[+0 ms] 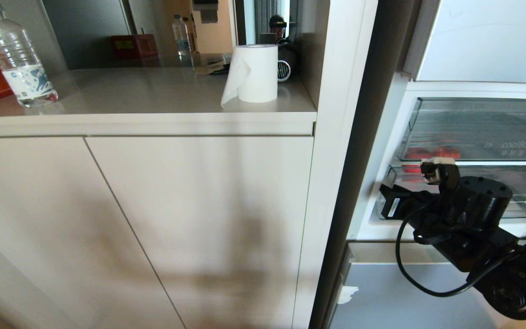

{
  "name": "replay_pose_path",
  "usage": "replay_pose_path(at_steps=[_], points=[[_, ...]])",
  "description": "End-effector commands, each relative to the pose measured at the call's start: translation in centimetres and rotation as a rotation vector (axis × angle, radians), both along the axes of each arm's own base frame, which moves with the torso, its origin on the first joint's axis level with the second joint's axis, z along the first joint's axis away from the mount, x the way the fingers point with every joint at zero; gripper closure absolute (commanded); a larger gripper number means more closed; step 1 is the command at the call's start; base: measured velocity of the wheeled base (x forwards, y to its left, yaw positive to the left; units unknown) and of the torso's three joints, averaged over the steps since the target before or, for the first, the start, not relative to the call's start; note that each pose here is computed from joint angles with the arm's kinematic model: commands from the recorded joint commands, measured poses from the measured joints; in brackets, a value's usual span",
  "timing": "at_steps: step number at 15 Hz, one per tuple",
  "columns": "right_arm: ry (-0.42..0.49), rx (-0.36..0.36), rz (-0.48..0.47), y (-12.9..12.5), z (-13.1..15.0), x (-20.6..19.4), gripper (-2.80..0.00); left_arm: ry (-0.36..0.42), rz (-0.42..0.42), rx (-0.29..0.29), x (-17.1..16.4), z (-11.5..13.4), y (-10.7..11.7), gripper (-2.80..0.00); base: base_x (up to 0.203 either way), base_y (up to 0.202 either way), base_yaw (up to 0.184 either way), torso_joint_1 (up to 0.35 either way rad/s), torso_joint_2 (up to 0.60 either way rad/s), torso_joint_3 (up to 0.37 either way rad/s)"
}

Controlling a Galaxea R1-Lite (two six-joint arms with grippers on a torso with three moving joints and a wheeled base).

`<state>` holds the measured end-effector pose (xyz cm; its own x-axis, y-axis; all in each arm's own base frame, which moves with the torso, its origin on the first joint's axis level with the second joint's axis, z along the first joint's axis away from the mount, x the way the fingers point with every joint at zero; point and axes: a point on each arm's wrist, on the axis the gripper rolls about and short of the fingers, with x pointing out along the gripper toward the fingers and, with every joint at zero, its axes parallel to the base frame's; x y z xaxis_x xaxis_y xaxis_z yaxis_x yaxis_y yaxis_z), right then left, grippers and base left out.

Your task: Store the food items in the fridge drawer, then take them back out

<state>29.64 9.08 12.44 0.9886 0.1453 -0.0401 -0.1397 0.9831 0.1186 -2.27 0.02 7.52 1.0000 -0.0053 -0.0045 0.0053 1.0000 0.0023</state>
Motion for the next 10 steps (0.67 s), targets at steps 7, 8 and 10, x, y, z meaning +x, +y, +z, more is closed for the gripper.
replay_pose_path(at_steps=[7,8,10], points=[[0.005,0.010,0.021,-0.2,0.7,-3.2,0.00,0.000,-0.001,0.001,0.0,0.0,0.0,0.00,0.000,0.000,0.000,0.000,0.00,0.000],[0.012,0.011,0.023,-0.4,0.6,-3.7,0.00,-0.001,0.000,0.001,0.0,0.0,0.0,0.00,0.000,0.000,0.000,0.000,0.00,0.000],[0.025,0.012,0.032,-0.7,0.7,-5.3,0.00,0.000,0.001,0.001,0.0,0.0,0.0,0.00,0.000,0.000,0.000,0.000,0.00,0.000]])
